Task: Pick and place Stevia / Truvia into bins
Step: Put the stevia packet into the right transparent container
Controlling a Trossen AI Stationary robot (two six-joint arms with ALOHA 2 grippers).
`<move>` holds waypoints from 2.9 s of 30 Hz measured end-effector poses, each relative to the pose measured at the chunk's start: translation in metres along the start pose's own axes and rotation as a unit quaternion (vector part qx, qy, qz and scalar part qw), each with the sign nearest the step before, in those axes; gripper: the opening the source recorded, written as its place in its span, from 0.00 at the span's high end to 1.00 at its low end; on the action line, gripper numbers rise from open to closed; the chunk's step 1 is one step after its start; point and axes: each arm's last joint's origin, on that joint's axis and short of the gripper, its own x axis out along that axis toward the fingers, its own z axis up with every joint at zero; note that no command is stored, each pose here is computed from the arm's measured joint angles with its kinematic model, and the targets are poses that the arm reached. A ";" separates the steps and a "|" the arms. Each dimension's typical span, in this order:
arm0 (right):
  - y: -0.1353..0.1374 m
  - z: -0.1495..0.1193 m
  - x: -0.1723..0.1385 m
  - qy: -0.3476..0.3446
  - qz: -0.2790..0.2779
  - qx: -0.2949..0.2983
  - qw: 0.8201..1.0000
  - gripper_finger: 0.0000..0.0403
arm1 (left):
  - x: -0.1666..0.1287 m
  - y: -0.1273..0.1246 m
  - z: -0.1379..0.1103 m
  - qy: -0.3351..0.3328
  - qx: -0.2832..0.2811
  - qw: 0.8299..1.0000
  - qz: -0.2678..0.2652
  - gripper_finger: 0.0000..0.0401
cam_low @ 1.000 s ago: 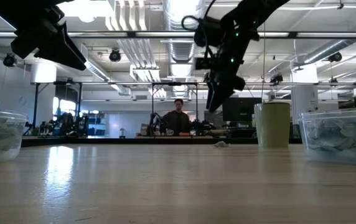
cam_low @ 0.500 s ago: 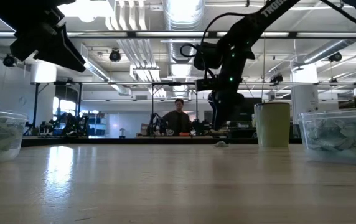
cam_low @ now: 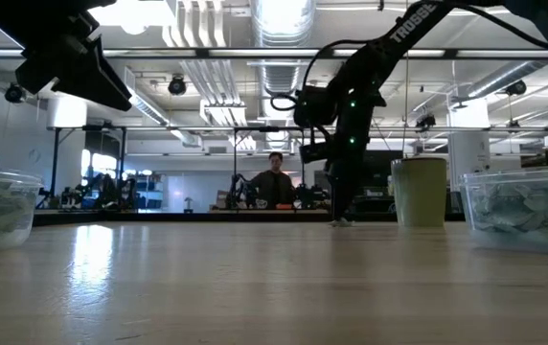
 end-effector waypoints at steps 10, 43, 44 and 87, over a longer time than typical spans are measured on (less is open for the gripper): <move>-0.003 -0.004 0.003 0.015 0.007 0.010 1.000 0.47 | 0.000 0.000 0.000 0.000 0.000 1.000 0.000 0.63; -0.001 -0.006 0.012 0.027 0.023 0.020 0.999 0.86 | 0.000 0.000 0.000 0.004 0.000 1.000 -0.004 0.63; -0.001 -0.006 0.012 0.027 0.023 0.020 0.999 0.86 | 0.000 0.000 0.000 0.004 0.000 1.000 -0.004 0.63; 0.150 -0.032 -0.185 -0.113 0.236 -0.035 0.965 0.92 | -0.001 -0.001 0.002 0.001 -0.004 1.000 -0.007 0.63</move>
